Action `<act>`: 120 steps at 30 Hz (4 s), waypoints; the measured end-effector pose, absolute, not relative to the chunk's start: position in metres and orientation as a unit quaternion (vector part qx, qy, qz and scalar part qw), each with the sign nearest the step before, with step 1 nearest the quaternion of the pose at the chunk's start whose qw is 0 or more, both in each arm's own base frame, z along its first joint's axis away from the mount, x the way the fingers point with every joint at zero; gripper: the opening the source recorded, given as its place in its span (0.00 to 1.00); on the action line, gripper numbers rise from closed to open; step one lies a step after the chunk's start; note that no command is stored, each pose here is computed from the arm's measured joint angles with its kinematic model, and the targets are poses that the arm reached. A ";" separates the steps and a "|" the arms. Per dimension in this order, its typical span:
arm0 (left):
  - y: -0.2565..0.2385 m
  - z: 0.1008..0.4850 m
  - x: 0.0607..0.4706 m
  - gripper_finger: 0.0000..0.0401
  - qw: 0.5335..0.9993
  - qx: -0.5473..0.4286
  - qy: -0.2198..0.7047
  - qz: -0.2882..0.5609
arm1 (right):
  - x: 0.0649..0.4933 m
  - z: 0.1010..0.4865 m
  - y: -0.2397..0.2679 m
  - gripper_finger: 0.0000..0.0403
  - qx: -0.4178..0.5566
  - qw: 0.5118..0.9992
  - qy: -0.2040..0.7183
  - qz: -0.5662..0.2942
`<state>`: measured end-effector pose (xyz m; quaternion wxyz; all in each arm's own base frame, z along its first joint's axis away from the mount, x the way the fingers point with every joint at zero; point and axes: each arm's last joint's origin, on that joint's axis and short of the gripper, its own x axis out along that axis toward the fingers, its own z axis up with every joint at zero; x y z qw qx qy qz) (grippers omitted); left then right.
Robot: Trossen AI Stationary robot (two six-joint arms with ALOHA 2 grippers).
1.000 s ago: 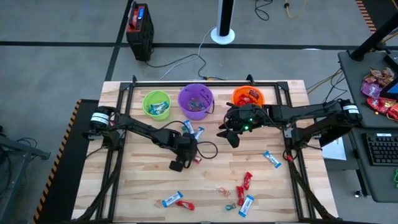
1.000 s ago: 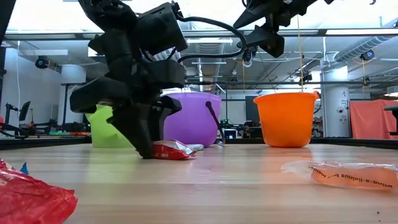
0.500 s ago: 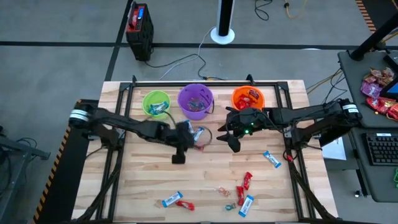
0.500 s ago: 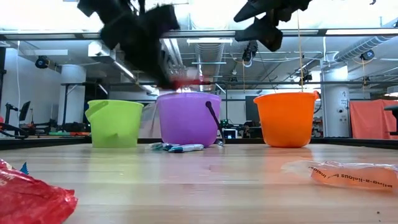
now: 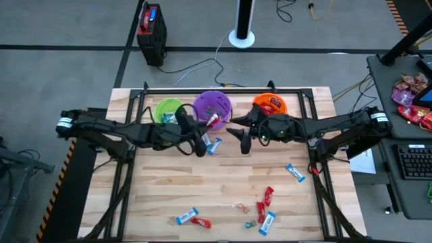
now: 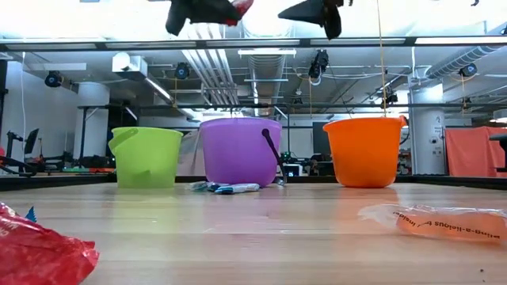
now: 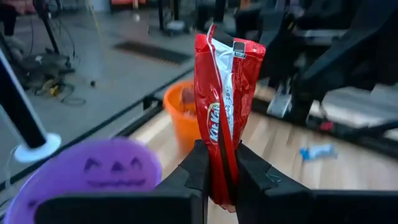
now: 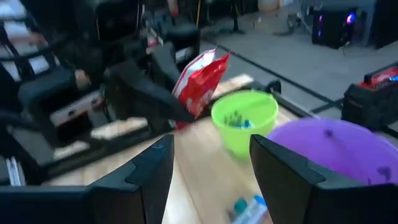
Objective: Sort candy by brand, put in halloween buckets
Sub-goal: Put the red chocolate into the orange bucket, then put the white chocolate into the green bucket
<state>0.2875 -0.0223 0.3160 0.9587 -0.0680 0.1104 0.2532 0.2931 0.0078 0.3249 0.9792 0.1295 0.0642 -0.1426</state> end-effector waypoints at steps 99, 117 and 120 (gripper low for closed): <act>-0.019 0.333 0.248 0.41 0.852 0.048 0.390 0.346 | 0.197 0.158 0.048 0.52 0.355 0.447 0.758 -0.318; -0.019 0.334 0.250 0.41 0.855 0.039 0.382 0.348 | 0.209 0.102 0.040 0.43 0.267 0.438 0.836 -0.194; -0.019 0.334 0.250 0.41 0.857 0.036 0.378 0.348 | 0.212 0.104 0.039 0.30 0.259 0.456 0.836 -0.162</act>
